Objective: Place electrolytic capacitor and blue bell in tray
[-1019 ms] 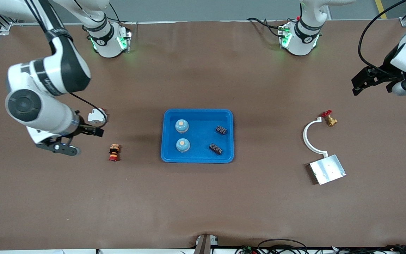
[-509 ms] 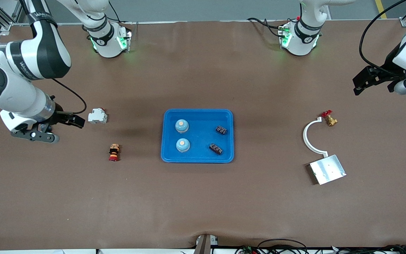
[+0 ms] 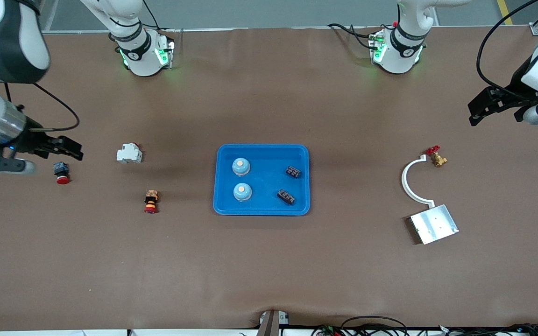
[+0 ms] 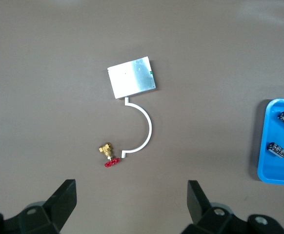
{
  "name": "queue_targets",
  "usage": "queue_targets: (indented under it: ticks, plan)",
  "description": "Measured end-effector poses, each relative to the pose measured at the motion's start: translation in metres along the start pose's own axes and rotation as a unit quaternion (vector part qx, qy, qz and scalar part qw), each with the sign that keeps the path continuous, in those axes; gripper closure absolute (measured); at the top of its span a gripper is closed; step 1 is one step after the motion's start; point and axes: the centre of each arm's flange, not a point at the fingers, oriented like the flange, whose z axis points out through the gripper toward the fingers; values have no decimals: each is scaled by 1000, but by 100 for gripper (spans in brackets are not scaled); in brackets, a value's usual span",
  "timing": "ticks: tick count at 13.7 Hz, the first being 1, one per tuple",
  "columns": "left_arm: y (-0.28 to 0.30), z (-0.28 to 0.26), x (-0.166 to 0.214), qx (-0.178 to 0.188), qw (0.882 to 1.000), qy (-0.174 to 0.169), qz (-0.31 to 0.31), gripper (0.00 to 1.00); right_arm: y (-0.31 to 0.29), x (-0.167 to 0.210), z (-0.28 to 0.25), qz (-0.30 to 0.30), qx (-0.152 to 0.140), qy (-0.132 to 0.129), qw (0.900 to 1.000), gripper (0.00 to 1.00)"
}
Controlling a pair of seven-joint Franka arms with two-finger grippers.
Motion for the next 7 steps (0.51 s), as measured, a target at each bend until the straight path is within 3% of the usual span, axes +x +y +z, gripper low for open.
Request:
queue_targets:
  ticks: [7]
  plan:
    - [0,0,0,0,1000,0,0,0,2,-14,-36,-12,-6,34,999,0]
